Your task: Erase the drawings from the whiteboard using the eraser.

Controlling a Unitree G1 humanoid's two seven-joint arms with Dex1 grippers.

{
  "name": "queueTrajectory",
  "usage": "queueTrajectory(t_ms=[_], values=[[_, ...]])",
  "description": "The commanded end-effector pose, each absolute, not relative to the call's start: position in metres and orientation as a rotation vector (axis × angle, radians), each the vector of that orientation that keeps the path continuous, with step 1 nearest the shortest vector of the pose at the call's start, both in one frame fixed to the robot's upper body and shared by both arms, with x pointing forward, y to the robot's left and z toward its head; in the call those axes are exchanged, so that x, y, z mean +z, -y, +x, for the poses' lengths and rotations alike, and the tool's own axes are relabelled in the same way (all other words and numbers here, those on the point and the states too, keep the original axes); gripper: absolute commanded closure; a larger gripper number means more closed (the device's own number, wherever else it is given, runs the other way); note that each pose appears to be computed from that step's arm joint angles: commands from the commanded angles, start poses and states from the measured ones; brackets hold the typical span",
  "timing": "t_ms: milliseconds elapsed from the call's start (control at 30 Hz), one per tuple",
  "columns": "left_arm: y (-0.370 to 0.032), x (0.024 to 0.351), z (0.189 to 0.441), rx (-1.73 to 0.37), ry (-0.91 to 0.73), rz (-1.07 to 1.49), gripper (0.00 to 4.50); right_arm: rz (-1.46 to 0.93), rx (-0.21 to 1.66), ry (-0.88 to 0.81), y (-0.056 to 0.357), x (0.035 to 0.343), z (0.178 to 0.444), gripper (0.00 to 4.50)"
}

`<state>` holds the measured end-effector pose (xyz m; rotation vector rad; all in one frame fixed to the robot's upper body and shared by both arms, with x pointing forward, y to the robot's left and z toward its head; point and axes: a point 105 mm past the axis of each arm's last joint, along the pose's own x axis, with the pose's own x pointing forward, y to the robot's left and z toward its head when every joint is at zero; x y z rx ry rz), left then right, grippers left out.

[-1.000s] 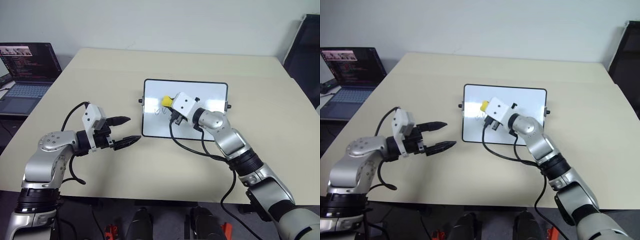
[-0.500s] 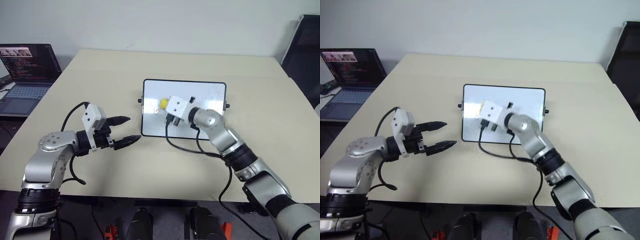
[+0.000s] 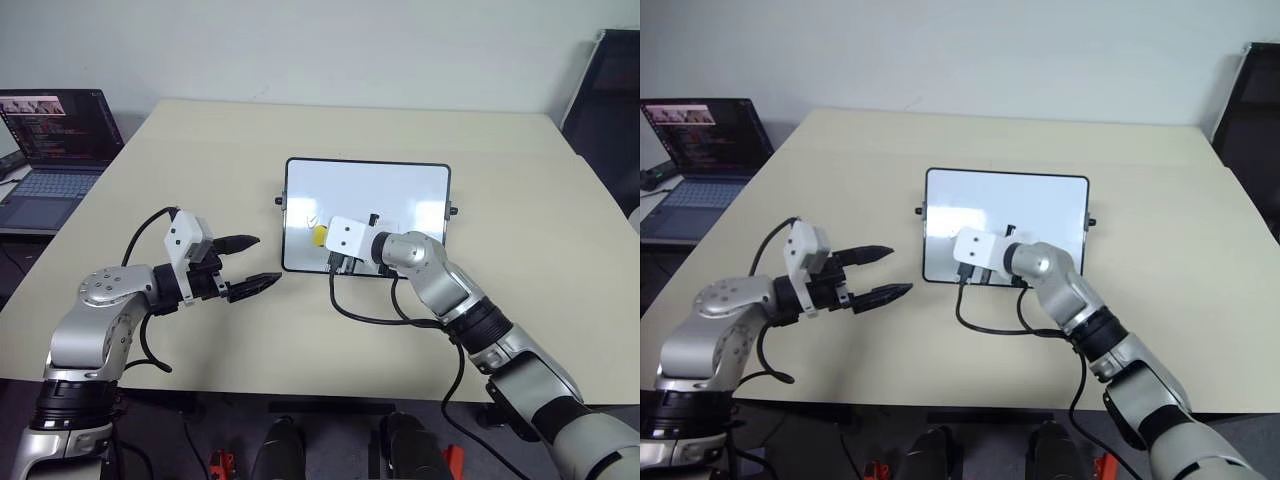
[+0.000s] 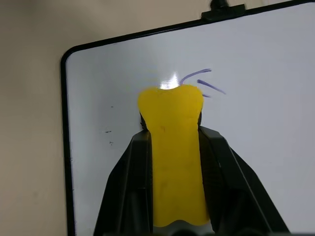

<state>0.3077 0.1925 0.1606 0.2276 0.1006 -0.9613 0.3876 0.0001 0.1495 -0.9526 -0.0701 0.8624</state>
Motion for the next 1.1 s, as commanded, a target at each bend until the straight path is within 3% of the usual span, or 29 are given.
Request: queueTrajectory(t_ms=[33, 200, 433, 633, 733, 967, 1100], values=[[-0.188, 0.173, 0.305, -0.978, -0.046, 0.256, 0.00, -0.947, 0.691, 0.142, 0.021, 0.183, 0.409, 3.54], [-0.188, 0.173, 0.306, -0.976, -0.045, 0.257, 0.00, -0.951, 0.774, 0.152, 0.007, 0.180, 0.404, 3.54], [-0.189, 0.174, 0.305, -0.971, -0.042, 0.260, 0.00, -1.031, 1.017, 0.076, -0.023, 0.148, 0.379, 3.54], [-0.192, 0.174, 0.304, -0.963, -0.041, 0.262, 0.00, -1.041, 0.805, 0.240, -0.024, 0.189, 0.405, 3.54], [-0.191, 0.175, 0.304, -0.964, -0.038, 0.262, 0.00, -1.056, 0.790, 0.255, -0.025, 0.192, 0.410, 3.54], [-0.191, 0.175, 0.304, -0.966, -0.035, 0.262, 0.00, -1.139, 1.008, 0.060, -0.017, 0.143, 0.390, 3.54], [-0.190, 0.176, 0.304, -0.968, -0.035, 0.262, 0.00, -1.166, 1.025, 0.040, -0.012, 0.139, 0.387, 3.54]])
